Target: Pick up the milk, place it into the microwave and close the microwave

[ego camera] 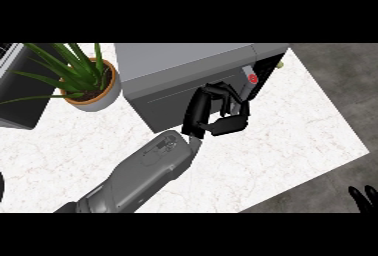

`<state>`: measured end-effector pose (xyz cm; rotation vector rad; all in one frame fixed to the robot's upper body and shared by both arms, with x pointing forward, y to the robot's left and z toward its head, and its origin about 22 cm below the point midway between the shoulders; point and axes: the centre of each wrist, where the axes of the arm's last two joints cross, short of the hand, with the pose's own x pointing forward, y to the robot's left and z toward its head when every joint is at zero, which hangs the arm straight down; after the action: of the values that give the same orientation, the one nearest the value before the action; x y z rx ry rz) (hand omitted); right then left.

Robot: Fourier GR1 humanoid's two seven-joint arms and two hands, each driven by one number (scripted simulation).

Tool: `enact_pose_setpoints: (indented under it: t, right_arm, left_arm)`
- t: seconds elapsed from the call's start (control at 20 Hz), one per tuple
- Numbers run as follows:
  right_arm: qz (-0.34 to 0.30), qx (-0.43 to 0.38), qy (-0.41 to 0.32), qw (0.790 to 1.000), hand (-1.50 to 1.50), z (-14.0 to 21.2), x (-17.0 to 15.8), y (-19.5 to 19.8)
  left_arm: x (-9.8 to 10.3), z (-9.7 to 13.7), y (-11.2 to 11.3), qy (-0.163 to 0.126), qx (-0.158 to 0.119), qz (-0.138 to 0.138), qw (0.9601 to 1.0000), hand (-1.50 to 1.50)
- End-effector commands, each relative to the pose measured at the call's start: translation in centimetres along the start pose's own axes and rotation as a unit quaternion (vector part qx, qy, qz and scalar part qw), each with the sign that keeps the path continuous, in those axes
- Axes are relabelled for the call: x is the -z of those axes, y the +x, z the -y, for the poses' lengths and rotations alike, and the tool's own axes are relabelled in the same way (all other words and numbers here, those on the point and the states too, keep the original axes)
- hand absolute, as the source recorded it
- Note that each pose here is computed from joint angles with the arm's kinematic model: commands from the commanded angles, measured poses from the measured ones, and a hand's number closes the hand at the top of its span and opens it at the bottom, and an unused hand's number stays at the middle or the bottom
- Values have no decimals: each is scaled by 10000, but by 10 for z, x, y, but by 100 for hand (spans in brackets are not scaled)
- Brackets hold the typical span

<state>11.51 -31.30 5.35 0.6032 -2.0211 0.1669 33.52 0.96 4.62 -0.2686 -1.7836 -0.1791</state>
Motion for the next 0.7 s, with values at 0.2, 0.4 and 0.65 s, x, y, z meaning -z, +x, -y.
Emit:
enact_pose_setpoints:
  t: [0.2,0.4,0.65]
  right_arm:
    - [76,8,201,9998,-150,-1,6,12]
    - [119,265,100,9995,-150,-2,0,11]
    - [60,321,141,9994,-150,-3,-1,17]
  left_arm:
    - [21,-3,5,61,102,57,9999,150]
    - [22,-3,7,145,43,112,9998,150]
    - [24,-3,8,194,16,115,9997,150]
